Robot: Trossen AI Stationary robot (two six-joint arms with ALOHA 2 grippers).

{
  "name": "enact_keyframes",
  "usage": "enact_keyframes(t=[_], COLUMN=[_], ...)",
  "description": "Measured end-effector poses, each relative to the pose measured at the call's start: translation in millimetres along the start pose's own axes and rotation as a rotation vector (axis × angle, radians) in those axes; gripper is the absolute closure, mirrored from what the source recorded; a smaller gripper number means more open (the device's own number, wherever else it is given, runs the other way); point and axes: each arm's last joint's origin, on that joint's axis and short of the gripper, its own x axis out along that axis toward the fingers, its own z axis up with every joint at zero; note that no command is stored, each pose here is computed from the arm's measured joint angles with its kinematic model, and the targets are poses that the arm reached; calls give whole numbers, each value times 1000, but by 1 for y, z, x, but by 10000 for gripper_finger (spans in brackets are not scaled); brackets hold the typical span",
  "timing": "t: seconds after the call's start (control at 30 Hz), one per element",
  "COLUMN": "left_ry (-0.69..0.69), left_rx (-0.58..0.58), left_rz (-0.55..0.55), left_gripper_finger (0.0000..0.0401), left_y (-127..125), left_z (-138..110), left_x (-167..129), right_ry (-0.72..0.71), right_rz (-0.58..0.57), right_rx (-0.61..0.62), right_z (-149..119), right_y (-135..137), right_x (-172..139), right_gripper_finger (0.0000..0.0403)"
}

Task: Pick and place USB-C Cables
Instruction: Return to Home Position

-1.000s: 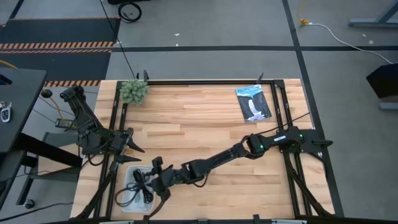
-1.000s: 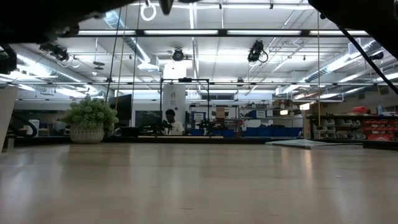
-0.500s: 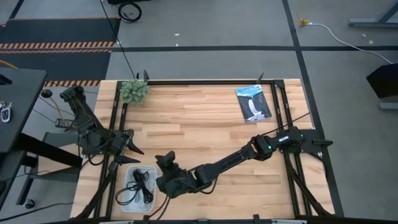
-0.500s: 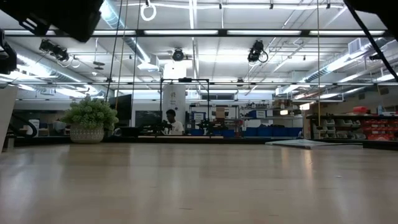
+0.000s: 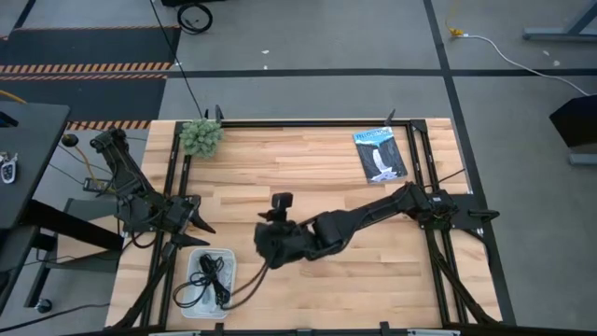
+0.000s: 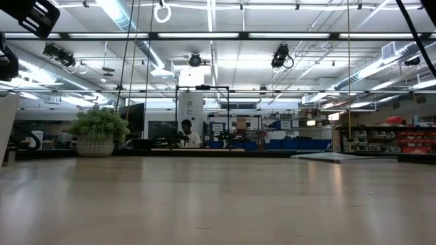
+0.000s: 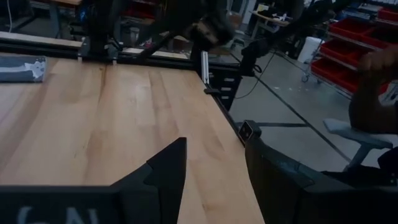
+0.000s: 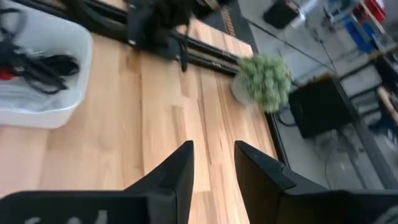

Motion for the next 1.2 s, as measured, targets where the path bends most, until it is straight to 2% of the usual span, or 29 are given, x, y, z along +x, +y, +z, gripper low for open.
enact_keyframes(t=[0.07, 0.2, 0.3, 0.37, 0.47, 0.63, 0.8, 0.9, 1.2], left_ry=[0, -19, -11, -36, -102, -133, -176, -225, -216], left_rx=[-14, 15, 86, 109, 120, 110, 130, 129, 153], left_rz=[1, 46, 80, 65, 13, -138, -317, -387, -382], left_gripper_finger=[229, 229, 229, 229, 229, 229, 229, 229, 230], left_y=[0, 2, 4, 6, 7, 4, 2, 2, 2], left_z=[0, -2, -21, -34, -47, -53, -61, -65, -66], left_x=[0, 1, 8, 13, 18, 18, 18, 16, 17], right_ry=[21, 56, 95, 103, 113, 123, 112, 121, 217], right_rz=[-16, -44, -45, -51, -100, -192, -218, -215, -196], right_rx=[24, -17, -39, -32, -15, -5, -21, -8, 26], right_z=[-5, -17, -26, -28, -29, -32, -34, -36, -68], right_y=[2, 12, 18, 18, 15, 18, 27, 30, 45], right_x=[6, 19, 24, 25, 16, 3, -8, -12, 12], right_gripper_finger=[284, 285, 285, 285, 285, 285, 285, 286, 333])
